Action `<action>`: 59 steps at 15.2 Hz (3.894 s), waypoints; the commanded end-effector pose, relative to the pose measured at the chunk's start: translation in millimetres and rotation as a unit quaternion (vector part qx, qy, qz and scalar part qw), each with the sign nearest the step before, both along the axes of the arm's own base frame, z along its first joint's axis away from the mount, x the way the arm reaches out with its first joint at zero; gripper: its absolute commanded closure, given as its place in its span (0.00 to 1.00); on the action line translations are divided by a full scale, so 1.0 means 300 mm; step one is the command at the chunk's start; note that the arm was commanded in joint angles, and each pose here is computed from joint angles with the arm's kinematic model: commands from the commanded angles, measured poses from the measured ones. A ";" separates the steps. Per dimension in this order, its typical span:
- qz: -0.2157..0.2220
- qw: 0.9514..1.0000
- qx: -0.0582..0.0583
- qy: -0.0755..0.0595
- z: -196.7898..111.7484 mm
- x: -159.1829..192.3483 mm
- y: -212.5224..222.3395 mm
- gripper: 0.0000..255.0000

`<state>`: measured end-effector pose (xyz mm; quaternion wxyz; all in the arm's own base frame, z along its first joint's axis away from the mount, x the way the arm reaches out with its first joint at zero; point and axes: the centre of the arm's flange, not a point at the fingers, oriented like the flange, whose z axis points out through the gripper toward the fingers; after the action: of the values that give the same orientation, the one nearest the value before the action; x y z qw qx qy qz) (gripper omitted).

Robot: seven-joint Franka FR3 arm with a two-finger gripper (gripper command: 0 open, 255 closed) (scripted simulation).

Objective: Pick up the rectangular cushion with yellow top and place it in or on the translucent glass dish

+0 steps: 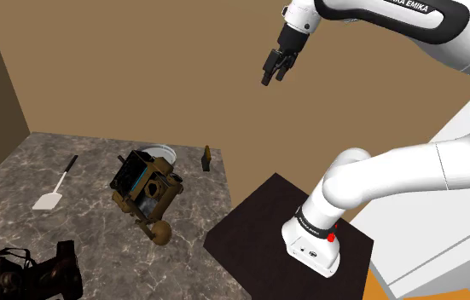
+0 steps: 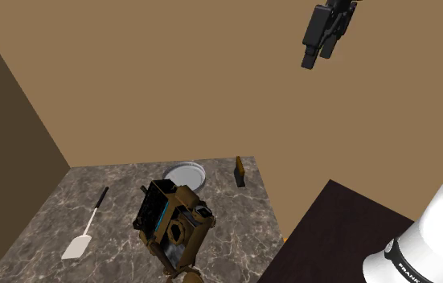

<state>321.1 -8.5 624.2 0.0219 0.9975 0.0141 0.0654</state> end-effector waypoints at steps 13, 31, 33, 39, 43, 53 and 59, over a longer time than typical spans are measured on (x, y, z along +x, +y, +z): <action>-0.105 0.994 -0.011 0.009 -0.454 0.284 0.034 0.00; -0.259 0.965 -0.027 0.023 -1.145 0.689 -0.043 0.00; -0.276 0.960 -0.029 0.024 -1.222 0.731 -0.061 0.00; -0.319 0.947 -0.034 0.028 -1.423 0.835 -0.115 0.00; -0.319 0.947 -0.034 0.028 -1.493 0.836 -0.126 0.00; -0.319 0.947 -0.034 0.028 -1.555 0.836 -0.136 0.00; -0.319 0.947 -0.034 0.028 -1.555 0.837 -0.136 1.00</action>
<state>572.8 -48.0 158.6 0.0742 0.9503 -0.3012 0.0279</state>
